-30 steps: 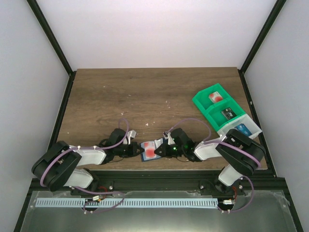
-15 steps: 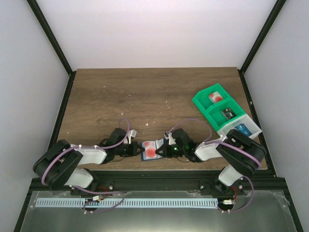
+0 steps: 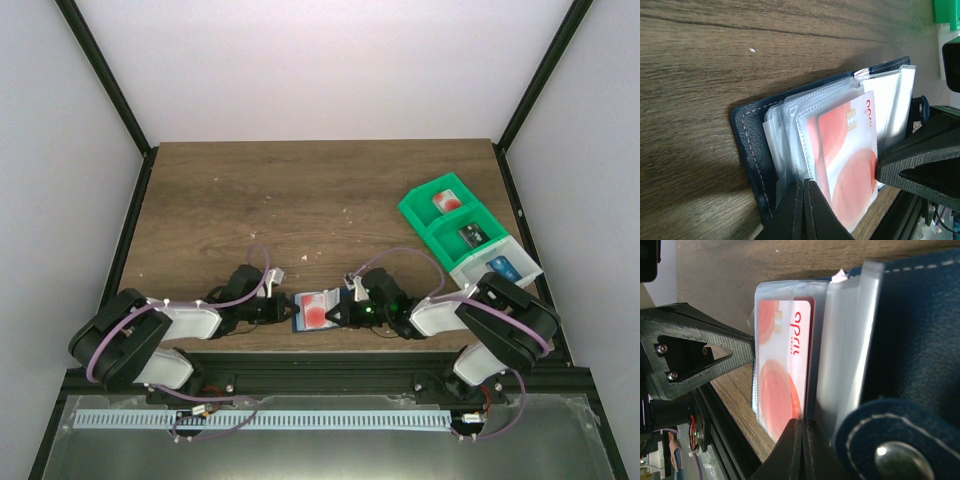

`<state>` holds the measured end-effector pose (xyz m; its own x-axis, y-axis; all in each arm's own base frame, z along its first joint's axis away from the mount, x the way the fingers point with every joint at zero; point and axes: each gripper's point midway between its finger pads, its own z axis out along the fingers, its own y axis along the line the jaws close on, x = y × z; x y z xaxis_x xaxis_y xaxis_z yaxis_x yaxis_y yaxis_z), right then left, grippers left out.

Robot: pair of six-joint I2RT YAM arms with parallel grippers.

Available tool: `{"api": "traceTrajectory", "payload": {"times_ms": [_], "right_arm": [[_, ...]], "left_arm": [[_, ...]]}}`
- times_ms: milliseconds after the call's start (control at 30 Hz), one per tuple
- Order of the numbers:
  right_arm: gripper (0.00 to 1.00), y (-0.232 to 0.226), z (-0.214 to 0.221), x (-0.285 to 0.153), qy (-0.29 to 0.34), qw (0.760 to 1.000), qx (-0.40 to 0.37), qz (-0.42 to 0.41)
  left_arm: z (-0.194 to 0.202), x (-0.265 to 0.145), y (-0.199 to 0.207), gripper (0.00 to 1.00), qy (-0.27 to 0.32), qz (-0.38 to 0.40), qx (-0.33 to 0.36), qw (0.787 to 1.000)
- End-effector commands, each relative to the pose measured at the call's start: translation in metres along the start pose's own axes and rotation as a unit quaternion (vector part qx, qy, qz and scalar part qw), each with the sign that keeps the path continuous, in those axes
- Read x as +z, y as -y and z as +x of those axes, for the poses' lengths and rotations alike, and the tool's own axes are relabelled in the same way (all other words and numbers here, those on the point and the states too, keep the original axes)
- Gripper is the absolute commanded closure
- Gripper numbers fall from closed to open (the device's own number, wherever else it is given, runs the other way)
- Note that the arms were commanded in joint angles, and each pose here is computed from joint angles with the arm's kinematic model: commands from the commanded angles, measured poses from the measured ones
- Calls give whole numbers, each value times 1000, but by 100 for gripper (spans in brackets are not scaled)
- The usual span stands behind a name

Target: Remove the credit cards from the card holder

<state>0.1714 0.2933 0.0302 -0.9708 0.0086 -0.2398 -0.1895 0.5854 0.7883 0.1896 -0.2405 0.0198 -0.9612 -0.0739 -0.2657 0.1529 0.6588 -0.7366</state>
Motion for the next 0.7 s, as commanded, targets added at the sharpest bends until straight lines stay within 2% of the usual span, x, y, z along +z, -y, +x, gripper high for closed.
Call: {"api": "traceTrajectory", "payload": {"times_ms": [0,433,667], "right_arm": [[99,0,-1,-5,4,1000,-4,-6],[100,1,-8,-20,26,1000,-5,-2],[99,6,-9,-32,37,999,-9,27]], "left_arm": [[17,1,-33,100,-23,-63,-18,998],[19,1,-33,100,-23,-60,-19,998],[18,2,-32,100,-23,-58,-17,998]]}}
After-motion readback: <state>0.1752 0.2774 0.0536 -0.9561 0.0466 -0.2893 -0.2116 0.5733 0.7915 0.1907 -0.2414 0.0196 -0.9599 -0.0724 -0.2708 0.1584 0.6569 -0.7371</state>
